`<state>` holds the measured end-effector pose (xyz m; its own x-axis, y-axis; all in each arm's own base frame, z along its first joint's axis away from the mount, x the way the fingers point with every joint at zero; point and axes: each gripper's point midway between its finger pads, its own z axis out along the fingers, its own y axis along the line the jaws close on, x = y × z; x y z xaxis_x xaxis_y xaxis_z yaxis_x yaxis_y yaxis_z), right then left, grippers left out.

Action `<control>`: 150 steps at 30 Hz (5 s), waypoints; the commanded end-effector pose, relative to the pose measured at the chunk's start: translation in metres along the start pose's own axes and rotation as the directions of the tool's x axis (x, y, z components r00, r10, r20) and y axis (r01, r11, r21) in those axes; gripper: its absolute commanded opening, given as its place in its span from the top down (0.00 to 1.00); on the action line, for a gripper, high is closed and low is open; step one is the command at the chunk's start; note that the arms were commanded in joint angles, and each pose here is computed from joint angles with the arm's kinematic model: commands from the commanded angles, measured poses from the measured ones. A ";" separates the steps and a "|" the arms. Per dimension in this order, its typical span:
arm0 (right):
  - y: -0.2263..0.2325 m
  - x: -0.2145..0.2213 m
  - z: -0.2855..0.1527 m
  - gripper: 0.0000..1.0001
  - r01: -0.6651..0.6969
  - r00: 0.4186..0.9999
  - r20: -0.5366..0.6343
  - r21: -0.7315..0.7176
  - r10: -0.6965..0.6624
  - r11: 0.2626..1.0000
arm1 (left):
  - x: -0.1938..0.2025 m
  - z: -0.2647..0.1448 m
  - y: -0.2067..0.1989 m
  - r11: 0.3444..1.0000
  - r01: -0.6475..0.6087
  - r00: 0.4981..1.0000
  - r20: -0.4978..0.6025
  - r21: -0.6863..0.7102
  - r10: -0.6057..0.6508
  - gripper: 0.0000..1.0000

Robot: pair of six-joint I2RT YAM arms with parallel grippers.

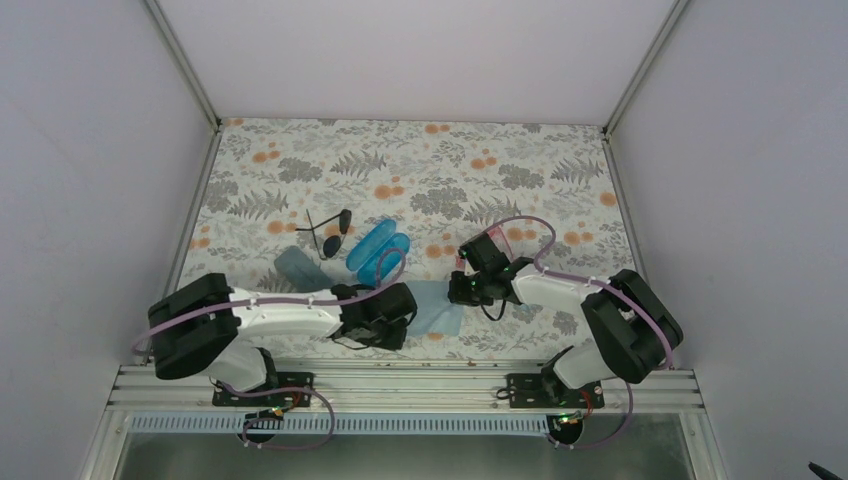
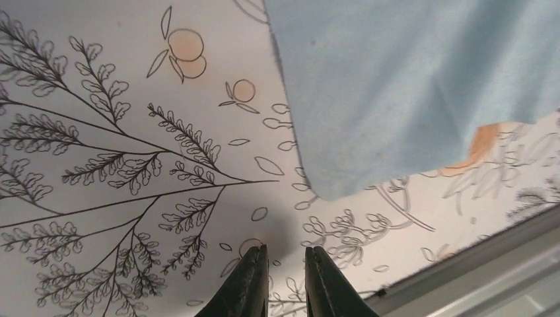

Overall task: Organize the sunglasses
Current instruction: Adjust the glasses cleaning cloth at the center of the board, then fold the glasses cleaning cloth at the center of the board.

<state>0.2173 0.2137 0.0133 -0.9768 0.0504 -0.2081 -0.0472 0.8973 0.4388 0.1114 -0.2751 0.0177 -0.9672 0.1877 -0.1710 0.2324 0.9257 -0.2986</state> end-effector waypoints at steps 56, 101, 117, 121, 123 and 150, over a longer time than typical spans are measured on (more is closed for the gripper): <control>-0.036 -0.009 -0.055 0.61 0.037 0.992 0.101 0.316 -0.072 0.948 | -0.131 -0.029 -0.010 0.997 0.043 0.950 0.307 0.067 -0.062 0.50; -0.024 -0.044 -0.008 0.96 0.163 0.979 0.063 0.318 -0.193 0.934 | -0.146 0.022 -0.002 0.998 0.053 0.975 0.215 -0.031 -0.045 0.98; 0.002 -0.056 -0.014 0.96 0.239 0.961 0.091 0.207 -0.261 0.949 | -0.149 0.002 -0.005 0.996 0.037 0.963 0.262 0.087 -0.059 0.98; -0.003 -0.044 -0.015 0.96 0.227 0.967 0.068 0.193 -0.244 0.955 | -0.139 0.002 -0.006 0.994 0.016 0.971 0.236 0.112 -0.042 0.98; -0.007 -0.037 -0.017 0.96 0.218 0.971 0.054 0.194 -0.233 0.956 | -0.133 0.003 -0.005 0.993 0.007 0.974 0.225 0.120 -0.034 0.98; -0.003 0.007 -0.033 0.96 0.141 0.989 -0.054 0.094 -0.136 0.986 | -0.091 -0.001 0.002 0.989 0.023 0.986 0.158 0.147 -0.047 0.98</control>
<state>0.2174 0.1933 0.0371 -0.9609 -0.0959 -0.2599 -0.1679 0.9477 0.2713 0.2028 -0.2939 0.0298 -0.9479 0.1075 -0.2999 0.2363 0.8686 -0.4355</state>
